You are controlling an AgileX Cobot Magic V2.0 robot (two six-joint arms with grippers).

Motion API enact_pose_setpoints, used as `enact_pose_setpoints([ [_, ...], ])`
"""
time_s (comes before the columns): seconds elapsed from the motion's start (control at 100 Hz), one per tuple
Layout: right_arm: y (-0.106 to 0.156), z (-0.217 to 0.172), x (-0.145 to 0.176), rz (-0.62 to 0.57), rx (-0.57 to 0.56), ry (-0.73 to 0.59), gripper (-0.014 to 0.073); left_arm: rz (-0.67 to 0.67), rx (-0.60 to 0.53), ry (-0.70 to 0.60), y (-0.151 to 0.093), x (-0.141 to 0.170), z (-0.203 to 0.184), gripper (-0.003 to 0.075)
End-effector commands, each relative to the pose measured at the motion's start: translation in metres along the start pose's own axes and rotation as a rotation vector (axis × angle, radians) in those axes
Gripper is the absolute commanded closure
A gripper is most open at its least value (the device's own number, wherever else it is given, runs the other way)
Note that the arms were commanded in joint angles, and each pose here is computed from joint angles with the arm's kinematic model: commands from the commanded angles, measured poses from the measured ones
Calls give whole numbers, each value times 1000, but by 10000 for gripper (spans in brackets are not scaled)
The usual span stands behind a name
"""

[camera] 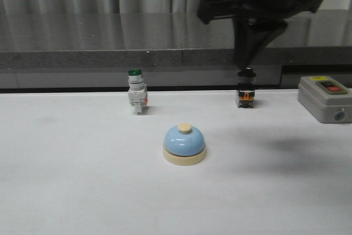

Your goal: Place and press bell with both arms

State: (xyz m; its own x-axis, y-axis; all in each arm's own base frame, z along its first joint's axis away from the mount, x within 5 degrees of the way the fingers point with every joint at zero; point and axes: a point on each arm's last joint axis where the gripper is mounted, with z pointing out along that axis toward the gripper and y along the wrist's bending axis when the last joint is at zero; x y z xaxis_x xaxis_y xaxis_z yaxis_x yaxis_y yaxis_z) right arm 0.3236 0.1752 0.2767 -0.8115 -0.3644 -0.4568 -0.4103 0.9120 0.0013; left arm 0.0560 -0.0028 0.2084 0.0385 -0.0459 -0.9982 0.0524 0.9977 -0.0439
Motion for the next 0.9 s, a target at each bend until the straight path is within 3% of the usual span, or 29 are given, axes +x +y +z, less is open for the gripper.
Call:
enact_pose_setpoints([
  [0.0, 13, -13, -19, -46, -35, -57, 655, -14, 1, -57, 0, 6, -1, 741],
  [0.44, 57, 39, -38, -124, -109, 66, 655, -14, 1, -57, 0, 6, -1, 741],
  [0.68, 60, 73, -31, -128, -103, 150, 655, -14, 1, -57, 0, 6, -1, 741],
  [0.89, 60, 66, -32, -128, -104, 146, 655, -14, 1, -57, 0, 6, -1, 741],
])
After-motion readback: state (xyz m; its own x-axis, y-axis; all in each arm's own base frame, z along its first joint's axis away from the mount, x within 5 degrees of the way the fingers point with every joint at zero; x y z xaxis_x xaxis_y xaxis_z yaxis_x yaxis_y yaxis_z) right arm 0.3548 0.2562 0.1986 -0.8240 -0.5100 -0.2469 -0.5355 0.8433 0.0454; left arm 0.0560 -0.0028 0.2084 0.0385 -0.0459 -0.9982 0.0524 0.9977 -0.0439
